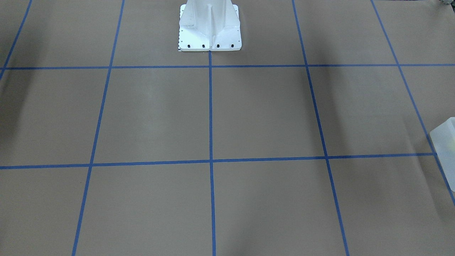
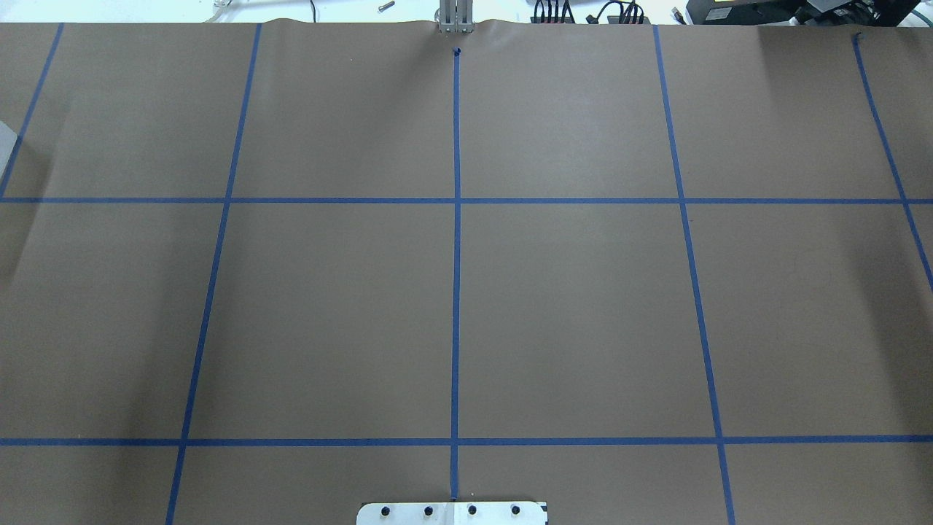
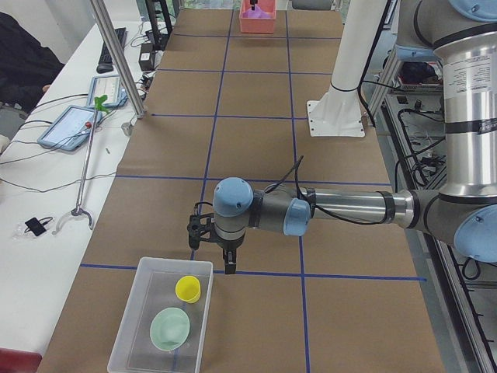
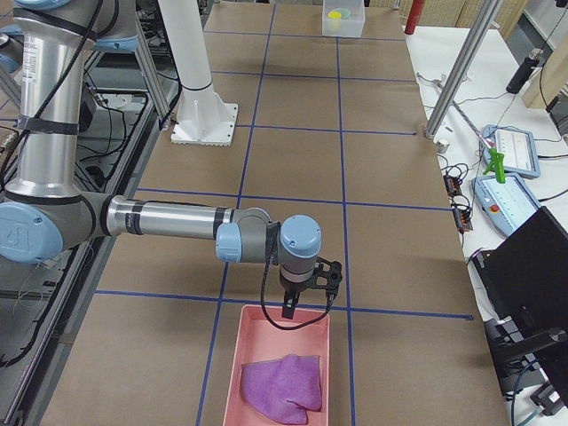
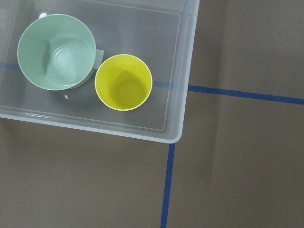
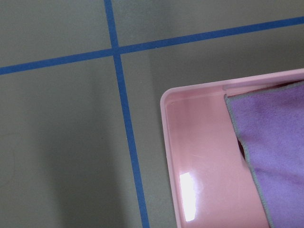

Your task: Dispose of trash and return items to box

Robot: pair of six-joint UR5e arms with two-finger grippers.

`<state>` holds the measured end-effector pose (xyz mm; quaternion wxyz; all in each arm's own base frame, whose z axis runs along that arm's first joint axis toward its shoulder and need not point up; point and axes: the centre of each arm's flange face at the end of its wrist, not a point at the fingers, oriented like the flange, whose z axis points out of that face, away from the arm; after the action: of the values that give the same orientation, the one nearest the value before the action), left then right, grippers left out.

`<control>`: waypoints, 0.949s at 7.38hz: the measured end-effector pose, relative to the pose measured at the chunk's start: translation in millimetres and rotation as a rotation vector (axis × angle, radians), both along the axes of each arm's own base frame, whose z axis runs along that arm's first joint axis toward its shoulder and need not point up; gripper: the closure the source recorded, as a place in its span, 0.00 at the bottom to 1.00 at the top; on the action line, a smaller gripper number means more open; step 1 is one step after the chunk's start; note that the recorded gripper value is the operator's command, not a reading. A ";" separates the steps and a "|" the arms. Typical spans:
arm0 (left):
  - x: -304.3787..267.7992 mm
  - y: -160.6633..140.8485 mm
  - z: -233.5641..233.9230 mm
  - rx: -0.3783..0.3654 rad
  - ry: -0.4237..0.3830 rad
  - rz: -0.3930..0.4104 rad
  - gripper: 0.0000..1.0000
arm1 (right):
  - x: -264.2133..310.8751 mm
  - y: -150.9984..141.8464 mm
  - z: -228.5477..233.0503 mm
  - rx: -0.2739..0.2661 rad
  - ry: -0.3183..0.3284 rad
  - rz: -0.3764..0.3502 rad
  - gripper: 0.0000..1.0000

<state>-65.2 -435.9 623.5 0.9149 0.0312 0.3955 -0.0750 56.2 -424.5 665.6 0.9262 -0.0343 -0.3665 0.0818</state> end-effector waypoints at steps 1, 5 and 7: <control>0.0 -0.1 -0.4 0.001 0.000 0.000 0.02 | 4.5 -0.5 -8.8 0.016 -0.010 0.012 0.00; 0.0 -0.2 -0.8 0.002 0.000 0.000 0.02 | 20.2 5.5 -22.3 0.039 -0.030 0.052 0.00; 0.0 -0.8 -1.3 0.004 0.000 0.000 0.02 | 20.5 6.8 -21.6 0.037 -0.030 0.053 0.00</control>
<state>-65.2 -436.8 622.1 0.9148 0.0330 0.3956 -0.0742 76.7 -417.7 644.1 0.9185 -0.0088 -0.3826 0.0992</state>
